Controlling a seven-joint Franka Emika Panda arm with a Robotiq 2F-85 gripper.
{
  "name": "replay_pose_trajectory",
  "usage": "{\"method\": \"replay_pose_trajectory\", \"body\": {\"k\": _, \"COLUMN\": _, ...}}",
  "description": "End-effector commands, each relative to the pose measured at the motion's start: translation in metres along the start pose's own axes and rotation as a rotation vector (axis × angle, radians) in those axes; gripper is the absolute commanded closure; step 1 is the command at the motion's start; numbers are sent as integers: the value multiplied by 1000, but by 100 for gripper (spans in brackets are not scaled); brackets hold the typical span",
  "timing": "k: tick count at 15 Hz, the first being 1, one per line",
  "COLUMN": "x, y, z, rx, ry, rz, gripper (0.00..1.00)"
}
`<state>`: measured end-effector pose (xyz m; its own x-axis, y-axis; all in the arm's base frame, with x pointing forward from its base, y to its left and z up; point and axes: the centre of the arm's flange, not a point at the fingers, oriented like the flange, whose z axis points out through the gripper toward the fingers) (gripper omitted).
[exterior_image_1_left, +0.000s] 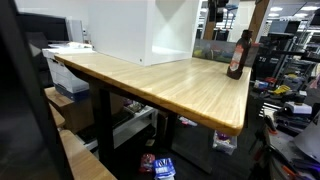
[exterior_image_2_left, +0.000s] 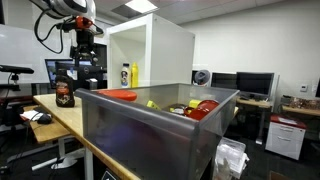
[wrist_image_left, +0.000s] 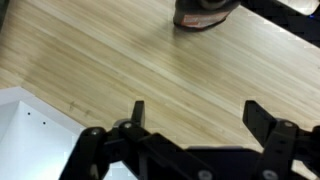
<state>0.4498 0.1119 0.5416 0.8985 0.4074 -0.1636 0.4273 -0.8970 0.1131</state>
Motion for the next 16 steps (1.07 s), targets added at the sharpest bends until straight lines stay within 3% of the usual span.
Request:
{"method": "replay_pose_trajectory", "body": {"k": 1, "x": -37, "y": -5, "z": -1, "rx": 27, "ry": 181, "rz": 41, "gripper": 0}}
{"method": "replay_pose_trajectory", "body": {"k": 8, "x": -59, "y": -6, "z": -7, "rx": 63, "ry": 395, "rz": 75, "gripper": 0}}
{"method": "replay_pose_trajectory", "body": {"k": 15, "x": -83, "y": -16, "z": 1, "rx": 38, "ry": 497, "rz": 79, "gripper": 0}}
{"method": "replay_pose_trajectory", "body": {"k": 16, "x": -65, "y": -8, "z": -9, "rx": 25, "ry": 446, "rz": 77, "gripper": 0}}
